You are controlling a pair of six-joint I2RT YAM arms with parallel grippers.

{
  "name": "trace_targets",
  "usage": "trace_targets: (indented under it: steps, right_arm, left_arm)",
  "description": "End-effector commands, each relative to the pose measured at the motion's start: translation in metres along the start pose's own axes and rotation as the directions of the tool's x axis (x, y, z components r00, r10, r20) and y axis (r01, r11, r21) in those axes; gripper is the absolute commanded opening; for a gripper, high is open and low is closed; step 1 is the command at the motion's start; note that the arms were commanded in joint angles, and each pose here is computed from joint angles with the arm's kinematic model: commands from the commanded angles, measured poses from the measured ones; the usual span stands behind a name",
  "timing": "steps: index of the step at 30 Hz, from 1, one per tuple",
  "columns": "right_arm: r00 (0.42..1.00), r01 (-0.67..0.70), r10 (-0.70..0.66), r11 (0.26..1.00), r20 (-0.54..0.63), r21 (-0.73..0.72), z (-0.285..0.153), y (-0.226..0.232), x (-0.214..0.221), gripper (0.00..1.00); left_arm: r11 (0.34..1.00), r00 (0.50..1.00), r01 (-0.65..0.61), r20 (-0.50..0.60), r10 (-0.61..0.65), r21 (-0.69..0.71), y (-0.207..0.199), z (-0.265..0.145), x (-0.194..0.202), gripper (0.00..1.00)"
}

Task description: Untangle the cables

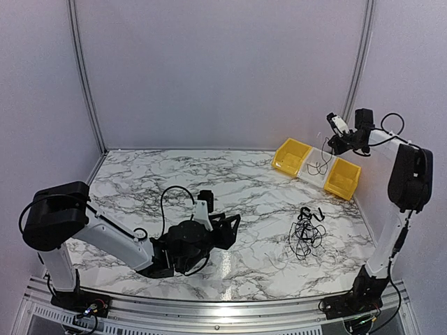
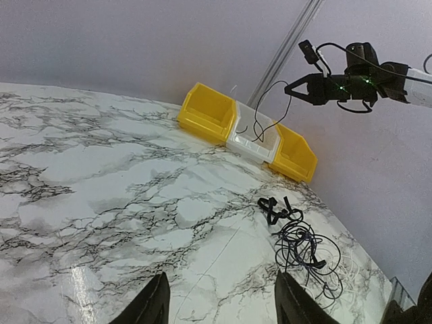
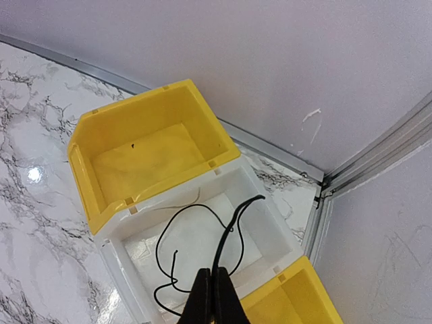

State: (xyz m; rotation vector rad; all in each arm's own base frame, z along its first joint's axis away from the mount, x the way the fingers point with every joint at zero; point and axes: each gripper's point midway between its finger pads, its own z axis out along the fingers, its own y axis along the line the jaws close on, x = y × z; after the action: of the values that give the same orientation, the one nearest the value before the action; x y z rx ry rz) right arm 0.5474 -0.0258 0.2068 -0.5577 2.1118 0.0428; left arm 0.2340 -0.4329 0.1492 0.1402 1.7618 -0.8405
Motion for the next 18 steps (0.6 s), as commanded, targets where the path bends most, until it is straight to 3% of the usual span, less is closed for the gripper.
trace_targets:
  steps: [1, 9, 18]
  right_arm:
    - [0.998, -0.059, 0.059, 0.998, -0.005, -0.023, 0.014, -0.004, -0.003, 0.0]
    - [0.986, -0.121, 0.115, 0.992, -0.122, -0.047, 0.052, 0.002, 0.034, 0.0]
    - [0.972, -0.102, 0.089, 0.994, -0.217, -0.048, 0.077, 0.016, 0.061, 0.0]
  left_arm:
    - [1.0, 0.999, 0.03, 0.029, -0.03, 0.009, -0.004, -0.004, -0.011, 0.55]
    - [0.999, 0.999, 0.032, 0.021, -0.032, 0.007, -0.002, -0.004, -0.007, 0.56]
    - [0.999, 0.999, 0.039, 0.005, -0.04, 0.011, -0.002, -0.002, 0.001, 0.56]
